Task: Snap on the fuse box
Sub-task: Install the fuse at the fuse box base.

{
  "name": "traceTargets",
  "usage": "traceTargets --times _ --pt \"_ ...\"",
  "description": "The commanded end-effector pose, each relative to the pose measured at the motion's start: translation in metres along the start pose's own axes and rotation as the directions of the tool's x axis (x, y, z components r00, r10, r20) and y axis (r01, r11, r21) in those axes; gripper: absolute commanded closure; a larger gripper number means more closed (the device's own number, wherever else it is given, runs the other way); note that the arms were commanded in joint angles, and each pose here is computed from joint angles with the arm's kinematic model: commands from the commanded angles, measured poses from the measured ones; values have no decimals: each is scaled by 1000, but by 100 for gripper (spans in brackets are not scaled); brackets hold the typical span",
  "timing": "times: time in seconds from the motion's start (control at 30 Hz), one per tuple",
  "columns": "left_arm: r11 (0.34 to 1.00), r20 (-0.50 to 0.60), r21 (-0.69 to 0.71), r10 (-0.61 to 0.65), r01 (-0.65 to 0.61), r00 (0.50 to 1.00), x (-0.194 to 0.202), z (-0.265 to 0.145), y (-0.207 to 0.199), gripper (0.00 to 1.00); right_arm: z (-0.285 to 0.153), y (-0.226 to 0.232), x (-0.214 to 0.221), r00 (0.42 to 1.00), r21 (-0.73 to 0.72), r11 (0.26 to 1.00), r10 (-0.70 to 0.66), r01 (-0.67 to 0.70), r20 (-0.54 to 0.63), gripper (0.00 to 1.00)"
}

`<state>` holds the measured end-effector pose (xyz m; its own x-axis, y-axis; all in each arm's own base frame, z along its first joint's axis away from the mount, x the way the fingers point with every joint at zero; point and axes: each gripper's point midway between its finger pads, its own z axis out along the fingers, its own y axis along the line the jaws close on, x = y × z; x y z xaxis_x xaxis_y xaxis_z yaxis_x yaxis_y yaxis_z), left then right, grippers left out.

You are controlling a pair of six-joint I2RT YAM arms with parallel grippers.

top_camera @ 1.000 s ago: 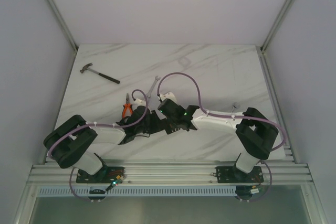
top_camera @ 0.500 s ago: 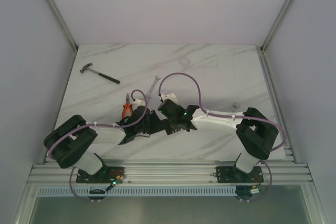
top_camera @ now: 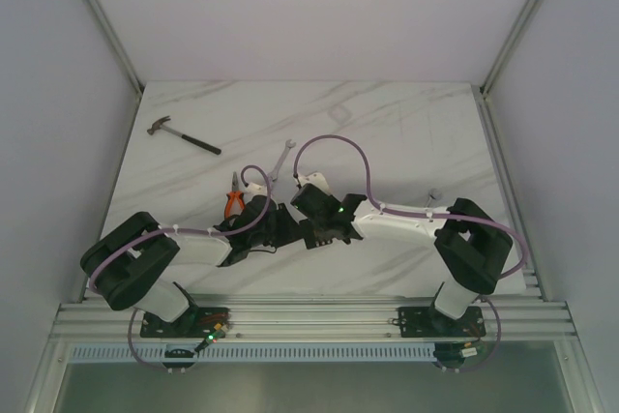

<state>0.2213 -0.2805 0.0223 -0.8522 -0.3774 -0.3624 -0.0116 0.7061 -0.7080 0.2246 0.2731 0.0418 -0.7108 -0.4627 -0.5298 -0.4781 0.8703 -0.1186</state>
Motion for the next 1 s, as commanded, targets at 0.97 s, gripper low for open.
traceTargets --times 0.97 --pt "1000 8 24 -15 15 1000 -2 1 -4 70 -5 -1 -9 991 -33 993 109 -112 -77 79"
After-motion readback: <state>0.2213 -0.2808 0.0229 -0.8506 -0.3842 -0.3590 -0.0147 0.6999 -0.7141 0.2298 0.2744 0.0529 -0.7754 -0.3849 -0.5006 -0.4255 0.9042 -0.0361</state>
